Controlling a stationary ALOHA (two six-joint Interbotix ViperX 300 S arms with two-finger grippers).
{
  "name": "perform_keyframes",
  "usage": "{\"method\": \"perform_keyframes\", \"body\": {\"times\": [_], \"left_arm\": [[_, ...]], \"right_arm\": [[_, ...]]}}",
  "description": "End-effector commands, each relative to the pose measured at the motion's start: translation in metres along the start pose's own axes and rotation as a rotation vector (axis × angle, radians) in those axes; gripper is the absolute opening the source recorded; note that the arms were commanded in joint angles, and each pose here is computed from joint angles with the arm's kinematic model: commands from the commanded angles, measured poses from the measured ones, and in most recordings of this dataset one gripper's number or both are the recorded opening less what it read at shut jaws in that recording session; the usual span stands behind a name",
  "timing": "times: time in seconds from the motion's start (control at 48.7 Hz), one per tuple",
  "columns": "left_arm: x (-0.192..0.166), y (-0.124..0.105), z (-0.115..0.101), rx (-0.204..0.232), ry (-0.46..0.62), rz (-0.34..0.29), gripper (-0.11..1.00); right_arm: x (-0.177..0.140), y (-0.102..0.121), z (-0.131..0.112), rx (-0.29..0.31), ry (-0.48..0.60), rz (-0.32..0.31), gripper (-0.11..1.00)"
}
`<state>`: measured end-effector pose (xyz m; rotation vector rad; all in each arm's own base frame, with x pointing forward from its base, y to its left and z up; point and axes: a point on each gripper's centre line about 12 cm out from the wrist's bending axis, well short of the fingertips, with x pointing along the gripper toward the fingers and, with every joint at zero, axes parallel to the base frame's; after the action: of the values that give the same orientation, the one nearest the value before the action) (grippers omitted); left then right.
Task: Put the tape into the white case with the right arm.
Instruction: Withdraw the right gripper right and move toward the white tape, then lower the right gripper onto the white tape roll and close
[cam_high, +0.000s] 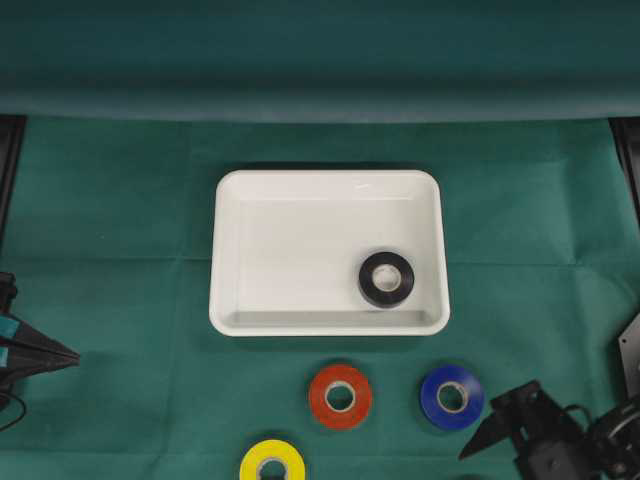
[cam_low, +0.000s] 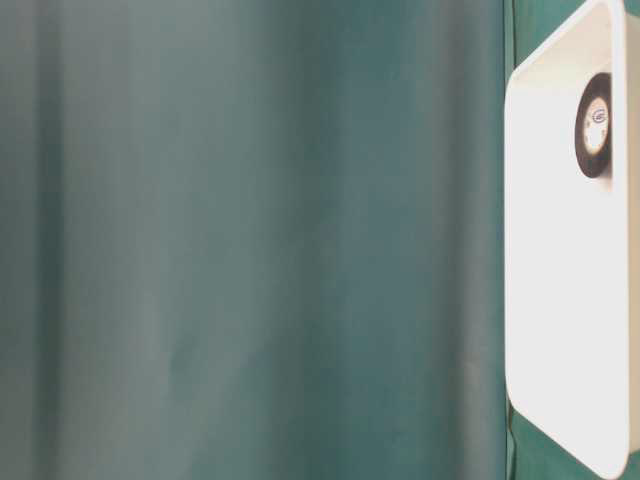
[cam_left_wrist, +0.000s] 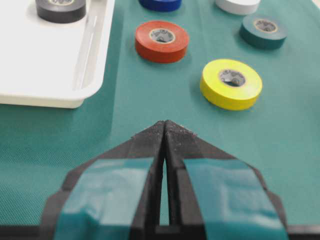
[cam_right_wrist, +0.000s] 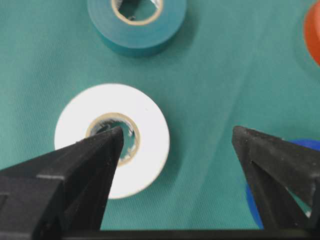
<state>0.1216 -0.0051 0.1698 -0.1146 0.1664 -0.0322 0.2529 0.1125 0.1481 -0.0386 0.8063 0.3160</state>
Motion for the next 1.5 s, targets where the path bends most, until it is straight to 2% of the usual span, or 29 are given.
{"method": "perform_keyframes", "body": {"times": [0.0, 0.452, 0.863, 1.294, 1.417, 1.479], "left_arm": [[0.001, 0.000, 0.005, 0.000, -0.006, 0.001, 0.00], [0.001, 0.000, 0.005, 0.000, -0.005, 0.001, 0.00], [0.001, 0.000, 0.005, 0.000, -0.005, 0.001, 0.00], [0.001, 0.000, 0.005, 0.000, -0.005, 0.001, 0.00], [0.001, 0.000, 0.005, 0.000, -0.006, 0.001, 0.00], [0.001, 0.000, 0.005, 0.000, -0.005, 0.001, 0.00]], "right_arm": [[0.006, 0.005, 0.012, -0.010, -0.014, 0.011, 0.71], [0.015, 0.005, 0.002, -0.008, 0.029, 0.007, 0.71], [0.038, 0.002, -0.017, -0.009, 0.133, -0.013, 0.71], [0.046, 0.003, -0.016, -0.008, 0.148, -0.015, 0.70], [0.046, 0.002, -0.016, -0.012, 0.149, -0.016, 0.67], [0.046, 0.002, -0.015, -0.006, 0.151, -0.020, 0.57]]}}
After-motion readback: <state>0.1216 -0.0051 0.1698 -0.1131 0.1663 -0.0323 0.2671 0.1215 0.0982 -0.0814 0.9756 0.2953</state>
